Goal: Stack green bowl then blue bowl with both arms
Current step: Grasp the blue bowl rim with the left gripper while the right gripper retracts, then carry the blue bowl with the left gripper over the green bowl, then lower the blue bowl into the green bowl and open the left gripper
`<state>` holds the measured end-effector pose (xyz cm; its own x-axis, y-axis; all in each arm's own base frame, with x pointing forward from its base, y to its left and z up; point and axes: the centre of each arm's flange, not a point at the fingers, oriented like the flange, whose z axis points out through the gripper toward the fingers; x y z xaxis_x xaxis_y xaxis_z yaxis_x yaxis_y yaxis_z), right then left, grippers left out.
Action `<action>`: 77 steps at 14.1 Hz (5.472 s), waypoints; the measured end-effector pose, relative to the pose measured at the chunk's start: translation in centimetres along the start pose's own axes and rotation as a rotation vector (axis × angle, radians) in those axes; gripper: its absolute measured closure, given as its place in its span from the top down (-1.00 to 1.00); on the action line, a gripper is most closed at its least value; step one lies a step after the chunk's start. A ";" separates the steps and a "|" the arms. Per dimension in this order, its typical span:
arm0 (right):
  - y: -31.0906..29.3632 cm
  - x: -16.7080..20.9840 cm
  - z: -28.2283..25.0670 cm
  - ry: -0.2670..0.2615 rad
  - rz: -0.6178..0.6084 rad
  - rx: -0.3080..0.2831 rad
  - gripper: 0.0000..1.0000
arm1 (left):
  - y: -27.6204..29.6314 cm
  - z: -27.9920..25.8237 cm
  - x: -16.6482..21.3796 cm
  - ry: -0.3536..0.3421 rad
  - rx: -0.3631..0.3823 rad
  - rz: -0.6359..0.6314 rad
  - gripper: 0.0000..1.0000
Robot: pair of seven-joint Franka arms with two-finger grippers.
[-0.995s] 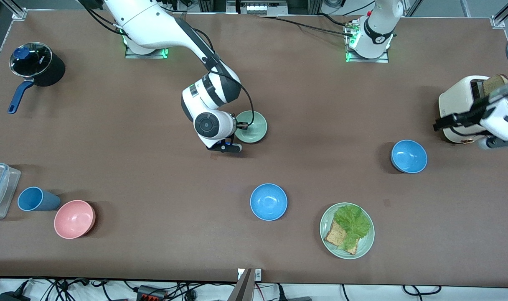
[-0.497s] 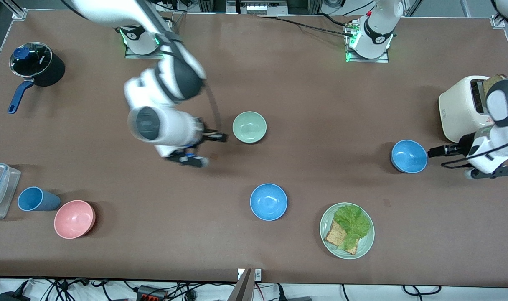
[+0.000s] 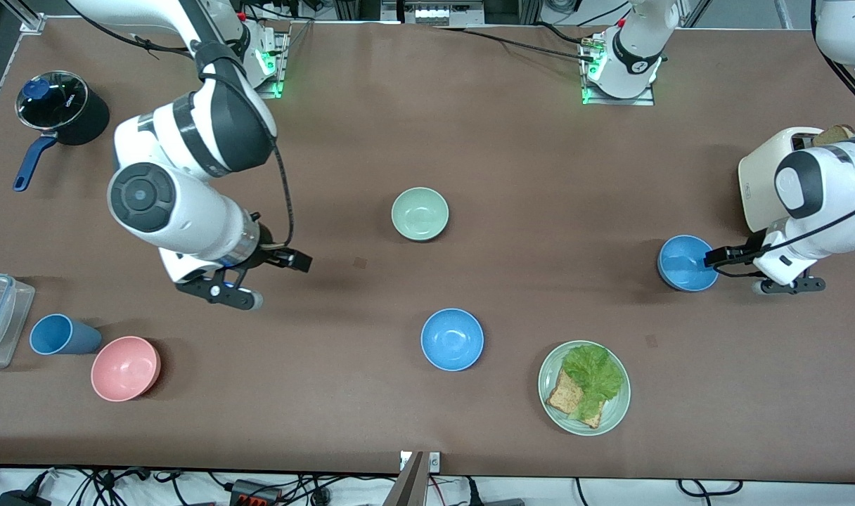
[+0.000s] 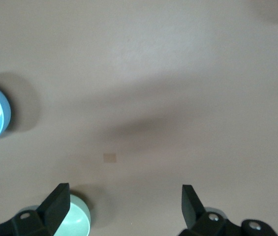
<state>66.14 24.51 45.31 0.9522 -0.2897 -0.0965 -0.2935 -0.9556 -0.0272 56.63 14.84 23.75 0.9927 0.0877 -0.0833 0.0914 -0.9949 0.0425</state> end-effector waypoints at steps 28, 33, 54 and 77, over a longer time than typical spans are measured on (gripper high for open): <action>29.8 1.3 -10.4 0.064 -0.243 -0.023 1.00 | 11.2 -14.3 -1.2 -0.120 0.010 0.055 -0.91; 29.8 1.0 -10.3 0.064 -0.255 -0.023 1.00 | 24.4 -20.1 -2.6 -0.156 -0.047 -0.128 -0.91; 29.5 0.4 -10.8 0.058 -0.271 -0.036 1.00 | 57.2 -2.9 -15.3 -0.224 -0.220 -0.661 -0.91; 29.5 0.4 -10.8 0.057 -0.271 -0.037 1.00 | 52.4 -4.1 -11.3 -0.205 -0.176 -0.695 -0.39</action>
<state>58.79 -4.42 55.19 0.9991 -0.0247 -0.0344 -0.0250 -0.9997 -0.0083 50.52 -38.07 31.02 0.6684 0.6656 -0.3320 0.7210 -0.6894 0.0694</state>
